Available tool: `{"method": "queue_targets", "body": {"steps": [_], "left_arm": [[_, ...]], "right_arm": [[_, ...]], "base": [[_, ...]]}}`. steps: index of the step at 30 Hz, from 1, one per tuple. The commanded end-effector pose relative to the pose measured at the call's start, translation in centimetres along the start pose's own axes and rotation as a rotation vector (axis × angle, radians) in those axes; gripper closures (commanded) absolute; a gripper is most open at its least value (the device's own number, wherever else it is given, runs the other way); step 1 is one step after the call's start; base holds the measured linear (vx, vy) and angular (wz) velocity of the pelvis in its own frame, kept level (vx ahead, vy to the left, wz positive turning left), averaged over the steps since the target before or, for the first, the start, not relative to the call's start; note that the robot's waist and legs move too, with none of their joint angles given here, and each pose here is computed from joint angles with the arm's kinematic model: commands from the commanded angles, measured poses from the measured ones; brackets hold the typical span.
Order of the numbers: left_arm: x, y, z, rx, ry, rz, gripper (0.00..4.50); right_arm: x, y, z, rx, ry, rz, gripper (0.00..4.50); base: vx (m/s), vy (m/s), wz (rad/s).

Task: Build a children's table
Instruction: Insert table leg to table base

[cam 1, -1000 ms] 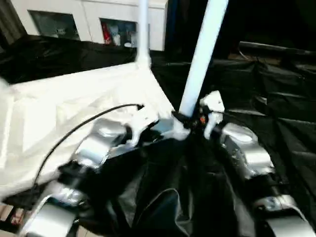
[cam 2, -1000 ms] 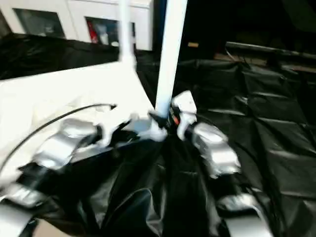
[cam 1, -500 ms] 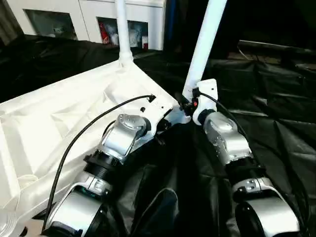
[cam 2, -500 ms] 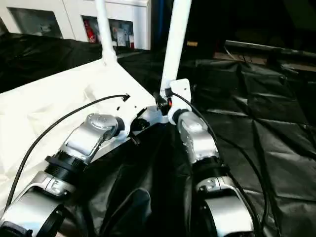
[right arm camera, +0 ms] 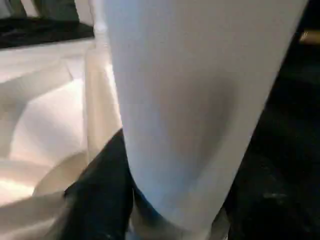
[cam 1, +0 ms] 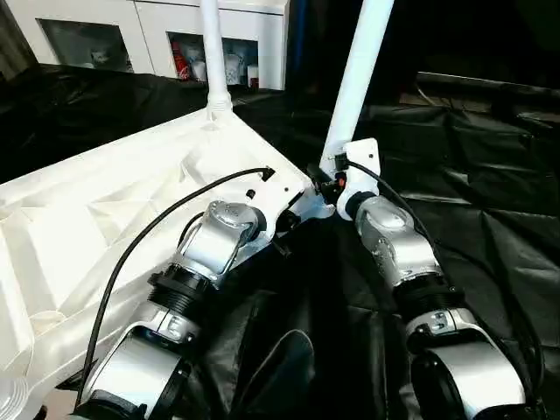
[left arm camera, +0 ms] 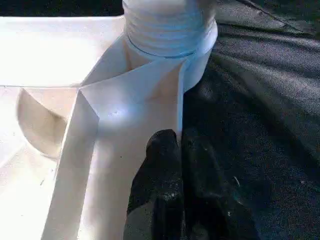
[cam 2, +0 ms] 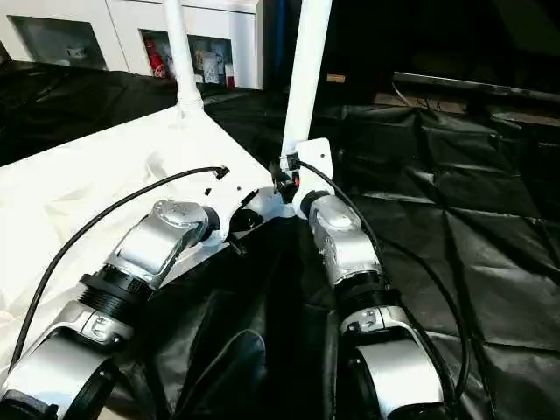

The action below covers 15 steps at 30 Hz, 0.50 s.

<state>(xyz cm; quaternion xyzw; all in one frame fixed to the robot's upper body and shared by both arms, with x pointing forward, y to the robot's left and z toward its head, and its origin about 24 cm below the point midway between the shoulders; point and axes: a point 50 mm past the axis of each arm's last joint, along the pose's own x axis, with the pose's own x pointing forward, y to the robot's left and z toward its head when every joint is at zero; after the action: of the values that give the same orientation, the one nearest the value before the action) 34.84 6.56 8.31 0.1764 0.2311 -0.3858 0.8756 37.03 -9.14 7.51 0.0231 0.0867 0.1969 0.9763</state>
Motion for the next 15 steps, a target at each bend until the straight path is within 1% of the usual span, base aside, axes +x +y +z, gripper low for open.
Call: {"method": "queue_targets", "body": {"steps": [1, 2, 3, 4, 5, 7, 8, 11, 12, 13, 15], "left_arm": [[0.3, -1.0, 1.3, 0.038, -0.059, -0.044, 4.50], [0.3, -1.1, 1.3, 0.041, -0.064, -0.052, 4.50], [0.3, -1.0, 1.3, 0.044, -0.066, -0.057, 4.50], [0.2, -1.0, 1.2, 0.048, -0.070, -0.063, 4.50], [0.2, -1.0, 1.2, 0.049, -0.071, -0.063, 4.50], [0.1, -1.0, 1.2, 0.051, -0.075, -0.070, 4.50], [0.0, -1.1, 1.2, 0.059, -0.081, -0.079, 4.50], [-0.2, -1.0, 1.1, 0.069, -0.089, -0.094, 4.50], [-0.3, -1.0, 1.1, 0.079, -0.098, -0.105, 4.50], [-0.4, -1.0, 1.1, 0.082, -0.099, -0.107, 4.50], [-0.6, -1.1, 0.9, 0.095, -0.107, -0.132, 4.50]], "right_arm": [[-0.3, 2.6, -4.8, 0.084, 0.193, 0.104, 1.68], [-0.3, 2.5, -4.5, 0.084, 0.179, 0.103, 1.55], [-0.3, 2.4, -4.2, 0.085, 0.169, 0.103, 1.55], [-0.2, 2.2, -3.8, 0.082, 0.152, 0.103, 1.42], [-0.2, 2.2, -3.8, 0.081, 0.149, 0.103, 1.42], [-0.2, 2.1, -3.5, 0.079, 0.139, 0.106, 1.11], [-0.2, 2.0, -3.0, 0.071, 0.118, 0.118, 1.02], [-0.2, 1.9, -2.1, 0.059, 0.090, 0.145, 0.89], [-0.2, 1.8, -1.5, 0.048, 0.068, 0.160, 0.67], [-0.2, 1.8, -1.4, 0.045, 0.062, 0.165, 0.58], [-0.4, 1.6, -0.2, 0.020, 0.023, 0.185, 0.54]], "base": [[0.000, 0.000, 0.00], [0.000, 0.000, 0.00], [0.000, 0.000, 0.00], [0.000, 0.000, 0.00], [0.000, 0.000, 0.00], [0.000, 0.000, 0.00], [0.000, 0.000, 0.00], [0.000, 0.000, 0.00], [0.000, 0.000, 0.00], [0.000, 0.000, 0.00], [0.000, 0.000, 0.00]]}}
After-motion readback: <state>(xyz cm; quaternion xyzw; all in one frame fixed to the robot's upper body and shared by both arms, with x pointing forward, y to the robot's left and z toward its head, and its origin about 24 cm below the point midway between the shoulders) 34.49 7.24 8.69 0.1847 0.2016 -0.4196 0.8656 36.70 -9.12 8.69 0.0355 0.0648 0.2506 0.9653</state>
